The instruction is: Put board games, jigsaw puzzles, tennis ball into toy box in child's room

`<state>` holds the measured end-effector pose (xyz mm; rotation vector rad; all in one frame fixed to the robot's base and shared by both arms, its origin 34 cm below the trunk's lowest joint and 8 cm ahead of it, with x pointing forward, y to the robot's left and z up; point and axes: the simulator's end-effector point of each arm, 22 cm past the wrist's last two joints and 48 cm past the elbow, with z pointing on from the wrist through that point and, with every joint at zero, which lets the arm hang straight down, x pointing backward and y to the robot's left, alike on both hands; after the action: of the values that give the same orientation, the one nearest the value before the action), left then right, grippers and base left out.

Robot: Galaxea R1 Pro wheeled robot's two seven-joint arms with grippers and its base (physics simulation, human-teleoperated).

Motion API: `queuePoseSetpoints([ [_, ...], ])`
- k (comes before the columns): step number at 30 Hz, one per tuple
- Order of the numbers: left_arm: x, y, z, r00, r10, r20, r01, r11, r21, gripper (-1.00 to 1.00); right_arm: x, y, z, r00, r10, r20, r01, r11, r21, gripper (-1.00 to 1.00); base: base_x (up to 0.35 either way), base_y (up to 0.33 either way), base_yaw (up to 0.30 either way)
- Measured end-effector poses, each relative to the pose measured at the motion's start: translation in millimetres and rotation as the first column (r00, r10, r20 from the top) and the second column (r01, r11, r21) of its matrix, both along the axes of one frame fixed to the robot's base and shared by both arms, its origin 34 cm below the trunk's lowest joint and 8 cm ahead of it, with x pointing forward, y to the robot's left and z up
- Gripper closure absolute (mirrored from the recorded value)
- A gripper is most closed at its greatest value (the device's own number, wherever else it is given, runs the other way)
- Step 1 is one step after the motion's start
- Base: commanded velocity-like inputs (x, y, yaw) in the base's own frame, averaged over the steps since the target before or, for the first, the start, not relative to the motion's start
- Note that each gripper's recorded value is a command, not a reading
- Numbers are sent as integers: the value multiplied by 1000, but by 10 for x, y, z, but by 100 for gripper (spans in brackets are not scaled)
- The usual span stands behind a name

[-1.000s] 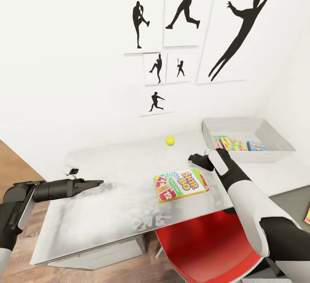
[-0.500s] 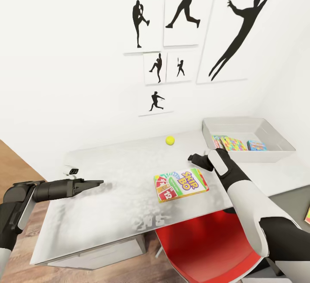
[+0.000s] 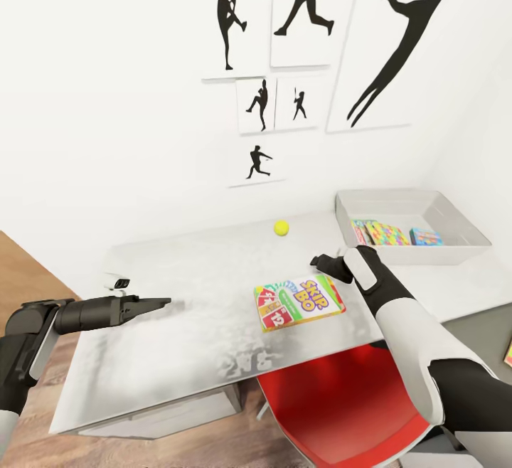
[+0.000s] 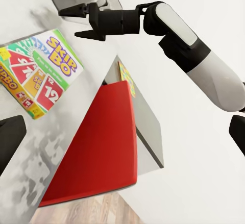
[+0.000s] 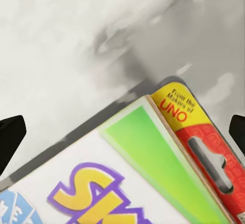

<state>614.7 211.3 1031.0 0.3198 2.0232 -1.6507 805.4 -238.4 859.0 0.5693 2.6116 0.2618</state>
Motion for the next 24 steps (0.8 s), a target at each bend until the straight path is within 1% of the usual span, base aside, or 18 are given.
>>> queuePoseSetpoints([
  [8, 3, 0, -66, 1000, 0, -13, 0, 1000, 0, -100, -19, -1, -90, 1000, 0, -13, 0, 1000, 0, -100, 0, 45, 0],
  [24, 7, -5, -197, 999, 0, -38, 0, 1000, -1, -100, -60, -21, -271, 999, -1, -39, 1, 1000, -1, -100, 0, 2, 0],
])
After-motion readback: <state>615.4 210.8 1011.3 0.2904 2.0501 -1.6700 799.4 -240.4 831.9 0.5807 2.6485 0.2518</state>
